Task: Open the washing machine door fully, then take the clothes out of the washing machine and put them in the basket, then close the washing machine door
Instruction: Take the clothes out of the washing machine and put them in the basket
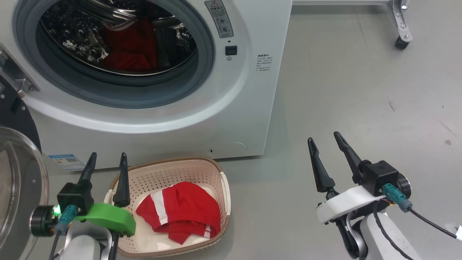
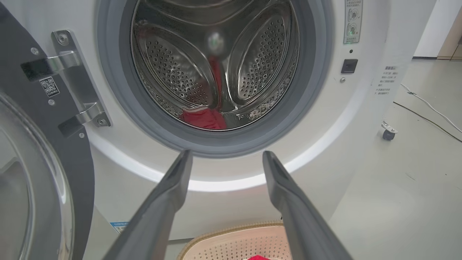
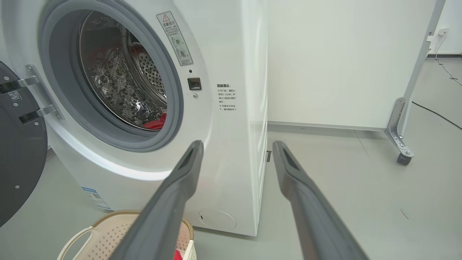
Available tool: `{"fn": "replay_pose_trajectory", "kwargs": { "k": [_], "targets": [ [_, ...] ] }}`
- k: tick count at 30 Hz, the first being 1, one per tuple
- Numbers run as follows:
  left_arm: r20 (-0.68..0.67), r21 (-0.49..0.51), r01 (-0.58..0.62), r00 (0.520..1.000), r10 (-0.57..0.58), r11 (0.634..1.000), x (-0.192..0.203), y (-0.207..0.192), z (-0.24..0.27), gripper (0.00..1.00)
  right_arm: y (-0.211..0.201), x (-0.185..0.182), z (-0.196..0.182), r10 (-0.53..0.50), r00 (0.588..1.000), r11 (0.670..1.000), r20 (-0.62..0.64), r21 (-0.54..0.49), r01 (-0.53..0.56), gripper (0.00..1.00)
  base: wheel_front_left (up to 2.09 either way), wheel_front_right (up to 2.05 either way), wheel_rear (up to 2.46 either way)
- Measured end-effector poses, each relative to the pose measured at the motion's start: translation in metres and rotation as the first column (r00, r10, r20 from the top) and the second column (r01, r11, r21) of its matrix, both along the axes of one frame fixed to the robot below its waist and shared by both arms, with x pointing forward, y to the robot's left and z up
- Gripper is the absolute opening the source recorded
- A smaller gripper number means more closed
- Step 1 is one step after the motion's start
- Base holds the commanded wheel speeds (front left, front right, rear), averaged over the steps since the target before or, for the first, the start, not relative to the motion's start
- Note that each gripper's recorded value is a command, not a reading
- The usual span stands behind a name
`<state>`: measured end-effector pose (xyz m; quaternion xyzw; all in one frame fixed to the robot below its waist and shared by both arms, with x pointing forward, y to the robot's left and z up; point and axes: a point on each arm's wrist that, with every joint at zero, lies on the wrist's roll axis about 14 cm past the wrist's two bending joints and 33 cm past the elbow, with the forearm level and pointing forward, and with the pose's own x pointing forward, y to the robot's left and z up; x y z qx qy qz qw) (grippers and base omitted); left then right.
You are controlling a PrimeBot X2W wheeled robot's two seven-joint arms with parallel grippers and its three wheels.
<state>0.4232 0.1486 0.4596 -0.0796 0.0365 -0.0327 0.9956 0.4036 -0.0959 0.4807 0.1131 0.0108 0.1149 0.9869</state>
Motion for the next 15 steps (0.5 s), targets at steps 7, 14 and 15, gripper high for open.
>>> {"fn": "replay_pose_trajectory", "kwargs": {
  "k": [7, 14, 15],
  "targets": [
    [-0.035, 0.005, -0.015, 0.999, 0.015, 1.000, -0.032, 0.004, -0.010, 1.00, -0.004, -0.015, 0.007, -0.011, 1.000, 1.000, 0.016, 0.001, 0.011, 1.00, 0.00, 0.00, 0.00],
    [-0.038, 0.011, -0.028, 0.999, 0.029, 1.000, -0.052, 0.006, -0.010, 1.00, -0.007, -0.032, 0.004, -0.016, 1.000, 1.000, 0.011, -0.021, 0.016, 1.00, 0.00, 0.00, 0.00],
    [-0.038, 0.011, -0.029, 0.999, 0.030, 1.000, -0.054, 0.006, -0.010, 1.00, -0.007, -0.033, 0.005, -0.017, 1.000, 1.000, 0.013, -0.022, 0.017, 1.00, 0.00, 0.00, 0.00]
  ]
}}
